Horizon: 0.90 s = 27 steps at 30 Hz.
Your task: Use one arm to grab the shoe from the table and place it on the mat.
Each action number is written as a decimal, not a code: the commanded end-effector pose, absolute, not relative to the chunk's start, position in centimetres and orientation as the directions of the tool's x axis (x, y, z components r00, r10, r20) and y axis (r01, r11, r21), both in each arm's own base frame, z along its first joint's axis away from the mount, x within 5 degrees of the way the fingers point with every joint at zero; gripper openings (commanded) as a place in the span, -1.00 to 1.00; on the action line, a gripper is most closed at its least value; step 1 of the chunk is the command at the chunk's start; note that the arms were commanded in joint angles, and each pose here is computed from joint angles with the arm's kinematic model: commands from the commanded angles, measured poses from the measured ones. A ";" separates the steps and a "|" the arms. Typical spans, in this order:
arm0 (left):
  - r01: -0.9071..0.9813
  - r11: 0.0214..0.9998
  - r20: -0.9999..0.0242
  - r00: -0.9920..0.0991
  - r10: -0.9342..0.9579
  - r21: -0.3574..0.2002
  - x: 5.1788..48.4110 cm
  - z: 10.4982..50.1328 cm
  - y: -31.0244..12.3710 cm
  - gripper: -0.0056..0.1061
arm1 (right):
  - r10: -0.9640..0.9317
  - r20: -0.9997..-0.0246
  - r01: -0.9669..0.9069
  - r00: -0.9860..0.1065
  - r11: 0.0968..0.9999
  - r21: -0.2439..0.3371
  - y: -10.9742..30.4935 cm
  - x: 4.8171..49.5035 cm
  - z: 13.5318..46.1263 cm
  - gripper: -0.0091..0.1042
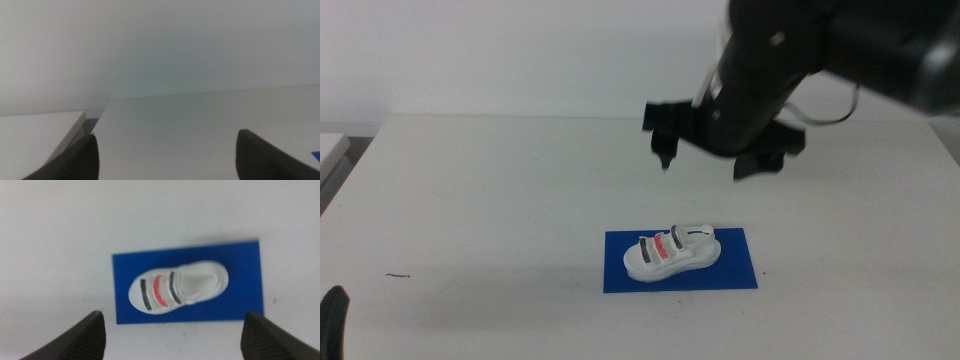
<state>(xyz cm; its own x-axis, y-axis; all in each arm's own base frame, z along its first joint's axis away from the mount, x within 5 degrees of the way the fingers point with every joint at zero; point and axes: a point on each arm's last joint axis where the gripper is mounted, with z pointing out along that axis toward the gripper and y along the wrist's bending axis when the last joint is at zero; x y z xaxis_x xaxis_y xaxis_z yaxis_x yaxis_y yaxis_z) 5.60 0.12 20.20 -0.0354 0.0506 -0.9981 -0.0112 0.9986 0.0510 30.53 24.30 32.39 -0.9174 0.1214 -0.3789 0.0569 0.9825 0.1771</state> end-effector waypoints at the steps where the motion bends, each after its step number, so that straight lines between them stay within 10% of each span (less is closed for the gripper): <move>1: -0.010 0.999 -0.999 -0.028 0.045 0.046 5.6 20.3 0.1 0.78 | 0.036 -0.456 -0.045 -0.889 0.985 0.165 23.6 30.0 34.5 0.80; 7: -0.010 0.999 -0.999 -0.028 0.045 0.046 5.6 20.3 0.1 0.78 | -0.035 -0.581 -0.075 -0.813 0.996 0.046 18.1 27.8 37.6 0.80; 10: -0.010 0.999 -0.999 -0.028 0.045 0.046 5.6 20.3 0.1 0.78 | -0.035 -0.657 -0.118 -0.753 0.989 0.083 14.1 24.6 37.5 0.80; 19: -0.010 0.999 -0.999 -0.028 0.045 0.046 5.6 20.3 0.1 0.78 | 0.065 -0.908 -0.168 -0.414 0.975 0.147 3.8 14.9 30.9 0.80; 27: -0.010 0.999 -0.999 -0.028 0.045 0.046 5.6 20.3 0.1 0.78 | 0.069 -0.979 -0.090 -0.193 0.992 0.088 1.0 8.9 25.8 0.80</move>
<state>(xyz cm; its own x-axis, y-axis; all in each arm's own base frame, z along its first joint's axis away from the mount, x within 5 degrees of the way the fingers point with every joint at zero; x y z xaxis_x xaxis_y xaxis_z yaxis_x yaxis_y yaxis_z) 5.60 0.12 20.20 -0.0354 0.0506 -0.9981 -0.0112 0.9986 0.0510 9.68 1.18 26.40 -0.2431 0.0906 -0.9658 -0.0905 0.9892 0.1156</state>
